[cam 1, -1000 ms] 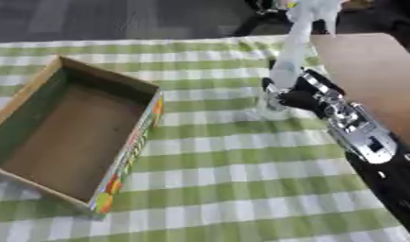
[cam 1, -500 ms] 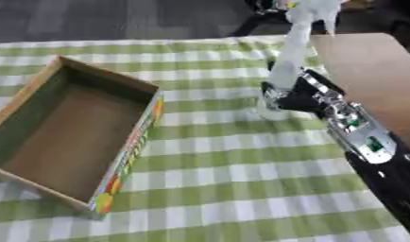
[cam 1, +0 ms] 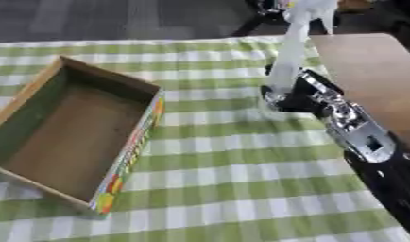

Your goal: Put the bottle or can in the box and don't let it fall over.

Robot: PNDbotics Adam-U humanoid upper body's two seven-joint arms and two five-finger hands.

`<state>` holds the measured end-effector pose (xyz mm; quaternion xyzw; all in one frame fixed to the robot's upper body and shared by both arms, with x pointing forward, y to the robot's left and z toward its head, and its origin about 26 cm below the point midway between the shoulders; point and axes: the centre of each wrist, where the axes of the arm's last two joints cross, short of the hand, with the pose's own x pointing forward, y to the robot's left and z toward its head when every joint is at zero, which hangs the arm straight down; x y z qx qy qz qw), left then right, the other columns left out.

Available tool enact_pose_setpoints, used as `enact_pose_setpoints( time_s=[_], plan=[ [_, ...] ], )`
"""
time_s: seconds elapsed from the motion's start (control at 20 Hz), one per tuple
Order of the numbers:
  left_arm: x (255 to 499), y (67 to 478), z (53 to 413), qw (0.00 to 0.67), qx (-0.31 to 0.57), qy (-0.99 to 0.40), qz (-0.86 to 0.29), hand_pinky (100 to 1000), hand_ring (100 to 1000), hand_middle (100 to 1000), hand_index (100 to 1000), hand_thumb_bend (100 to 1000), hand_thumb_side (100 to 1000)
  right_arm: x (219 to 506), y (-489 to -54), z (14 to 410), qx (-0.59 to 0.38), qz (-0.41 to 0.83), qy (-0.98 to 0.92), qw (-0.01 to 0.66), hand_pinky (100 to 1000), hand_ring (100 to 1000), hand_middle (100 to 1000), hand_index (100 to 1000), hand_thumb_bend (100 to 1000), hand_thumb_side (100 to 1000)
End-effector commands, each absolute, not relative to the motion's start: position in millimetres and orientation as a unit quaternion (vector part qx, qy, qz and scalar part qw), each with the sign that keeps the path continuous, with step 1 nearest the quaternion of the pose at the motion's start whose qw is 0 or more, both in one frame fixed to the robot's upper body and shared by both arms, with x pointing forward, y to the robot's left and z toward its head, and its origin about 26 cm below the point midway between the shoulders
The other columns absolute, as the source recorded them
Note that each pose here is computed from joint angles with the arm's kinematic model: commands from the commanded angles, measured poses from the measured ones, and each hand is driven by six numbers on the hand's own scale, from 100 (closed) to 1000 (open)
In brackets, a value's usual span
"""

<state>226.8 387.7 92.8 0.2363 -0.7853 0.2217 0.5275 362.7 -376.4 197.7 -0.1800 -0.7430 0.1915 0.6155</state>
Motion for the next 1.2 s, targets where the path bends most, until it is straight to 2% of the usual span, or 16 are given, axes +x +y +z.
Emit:
enact_pose_setpoints(
  time_s=[0.05, 0.75, 1.0, 1.2],
  plan=[
    [227.4, 390.7, 99.0, 0.521, 0.238, -0.791, 0.213, 1000, 540, 740, 804, 163, 853, 362.8, -381.8, 194.7, -0.188, 0.185, -0.731, 0.629, 973, 971, 837, 846, 100, 100],
    [227.6, 390.3, 99.1, 0.522, 0.236, -0.792, 0.213, 1000, 541, 741, 804, 163, 852, 365.0, -381.1, 193.0, -0.154, 0.146, -0.731, 0.648, 986, 952, 750, 767, 100, 100],
    [227.6, 390.3, 99.0, 0.522, 0.236, -0.792, 0.212, 1000, 541, 741, 804, 162, 852, 365.2, -380.2, 193.2, -0.144, 0.131, -0.736, 0.649, 987, 925, 699, 705, 100, 100],
    [227.7, 390.4, 98.9, 0.523, 0.235, -0.792, 0.212, 1000, 540, 741, 804, 161, 851, 364.8, -378.9, 194.0, -0.140, 0.127, -0.740, 0.645, 991, 896, 624, 607, 100, 100]
  ],
)
